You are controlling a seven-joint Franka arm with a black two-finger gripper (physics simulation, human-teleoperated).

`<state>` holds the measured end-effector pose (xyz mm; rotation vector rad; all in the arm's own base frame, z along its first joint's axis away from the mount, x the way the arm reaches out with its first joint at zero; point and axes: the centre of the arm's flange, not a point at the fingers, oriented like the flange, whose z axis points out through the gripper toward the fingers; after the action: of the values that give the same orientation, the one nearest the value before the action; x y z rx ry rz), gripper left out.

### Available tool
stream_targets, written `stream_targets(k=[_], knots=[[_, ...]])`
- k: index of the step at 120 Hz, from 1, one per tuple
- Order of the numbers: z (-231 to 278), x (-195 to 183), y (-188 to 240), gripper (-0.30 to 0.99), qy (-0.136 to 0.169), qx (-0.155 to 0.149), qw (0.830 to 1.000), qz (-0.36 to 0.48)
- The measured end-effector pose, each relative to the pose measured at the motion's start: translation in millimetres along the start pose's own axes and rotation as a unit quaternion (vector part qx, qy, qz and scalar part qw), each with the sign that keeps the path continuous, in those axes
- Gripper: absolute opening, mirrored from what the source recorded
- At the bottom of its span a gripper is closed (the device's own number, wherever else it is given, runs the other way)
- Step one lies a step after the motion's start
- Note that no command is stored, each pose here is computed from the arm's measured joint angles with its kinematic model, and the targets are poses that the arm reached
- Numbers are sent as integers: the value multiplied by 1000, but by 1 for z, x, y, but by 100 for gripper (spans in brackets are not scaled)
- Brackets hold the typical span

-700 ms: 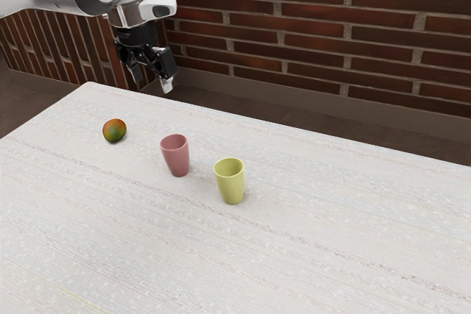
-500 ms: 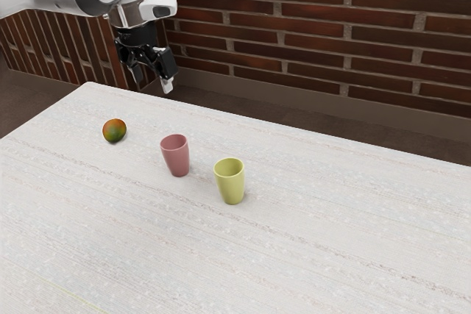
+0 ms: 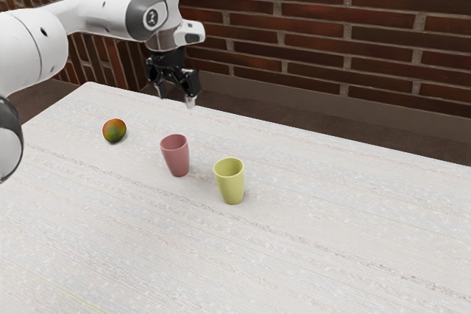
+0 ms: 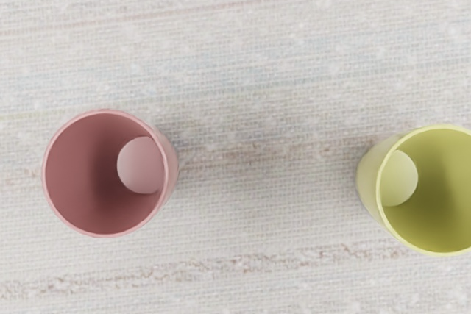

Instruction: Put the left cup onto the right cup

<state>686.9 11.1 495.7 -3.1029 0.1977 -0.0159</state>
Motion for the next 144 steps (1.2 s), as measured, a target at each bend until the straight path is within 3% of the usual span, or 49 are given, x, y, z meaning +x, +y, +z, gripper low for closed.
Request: stream_targets(k=[42, 103, 127, 144], knots=[[117, 24, -25, 69, -43, -4, 999, -16], [207, 42, -30, 69, -23, -6, 999, -25], [204, 44, -36, 22, -11, 0, 999, -30], [204, 40, -51, 4, -13, 10, 999, -38]])
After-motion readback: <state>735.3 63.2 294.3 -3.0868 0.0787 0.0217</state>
